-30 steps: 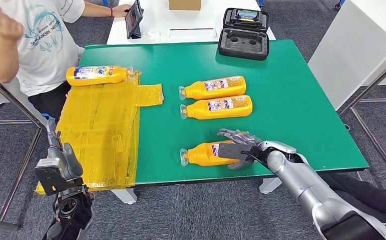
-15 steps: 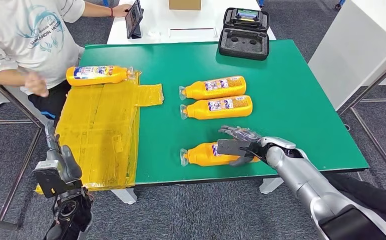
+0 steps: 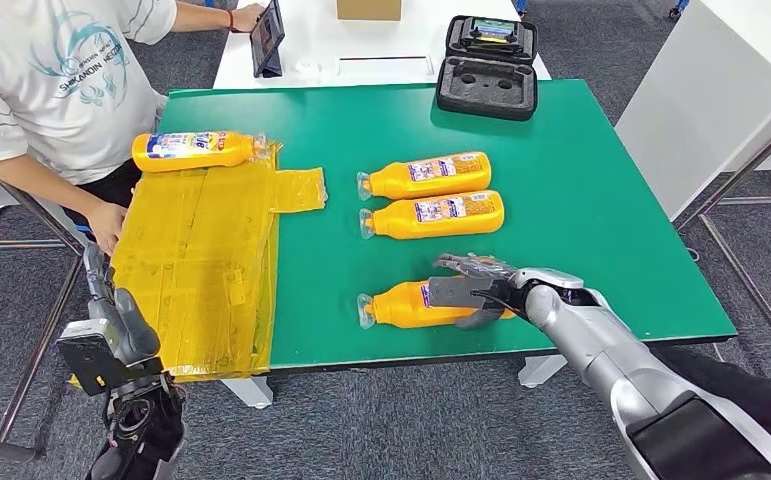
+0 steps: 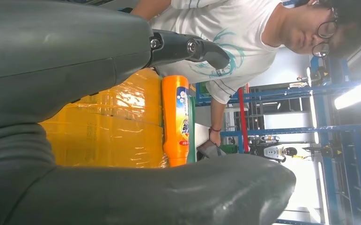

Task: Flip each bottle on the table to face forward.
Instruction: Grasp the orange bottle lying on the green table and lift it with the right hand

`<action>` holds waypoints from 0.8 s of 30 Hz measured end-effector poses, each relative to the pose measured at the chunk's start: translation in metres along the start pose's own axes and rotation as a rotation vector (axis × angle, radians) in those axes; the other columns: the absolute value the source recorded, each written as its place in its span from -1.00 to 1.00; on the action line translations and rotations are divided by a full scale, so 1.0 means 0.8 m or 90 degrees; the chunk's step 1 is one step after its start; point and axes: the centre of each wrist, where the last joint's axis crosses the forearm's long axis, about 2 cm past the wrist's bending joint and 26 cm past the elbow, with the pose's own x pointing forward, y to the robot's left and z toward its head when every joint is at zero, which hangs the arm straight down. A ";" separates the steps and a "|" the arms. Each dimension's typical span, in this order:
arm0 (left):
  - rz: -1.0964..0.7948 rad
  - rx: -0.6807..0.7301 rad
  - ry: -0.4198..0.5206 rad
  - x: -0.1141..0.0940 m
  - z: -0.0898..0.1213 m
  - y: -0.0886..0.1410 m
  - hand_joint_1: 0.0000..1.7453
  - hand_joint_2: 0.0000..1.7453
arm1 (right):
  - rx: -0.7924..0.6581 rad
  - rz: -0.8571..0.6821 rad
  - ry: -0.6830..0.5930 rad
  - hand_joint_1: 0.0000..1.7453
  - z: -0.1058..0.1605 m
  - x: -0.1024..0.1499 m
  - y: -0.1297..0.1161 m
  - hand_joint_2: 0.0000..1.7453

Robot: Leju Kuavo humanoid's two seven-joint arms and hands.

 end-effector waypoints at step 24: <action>0.008 0.006 0.009 -0.001 0.000 -0.001 -1.00 -1.00 | 0.026 0.015 0.013 1.00 -0.004 0.002 -0.008 1.00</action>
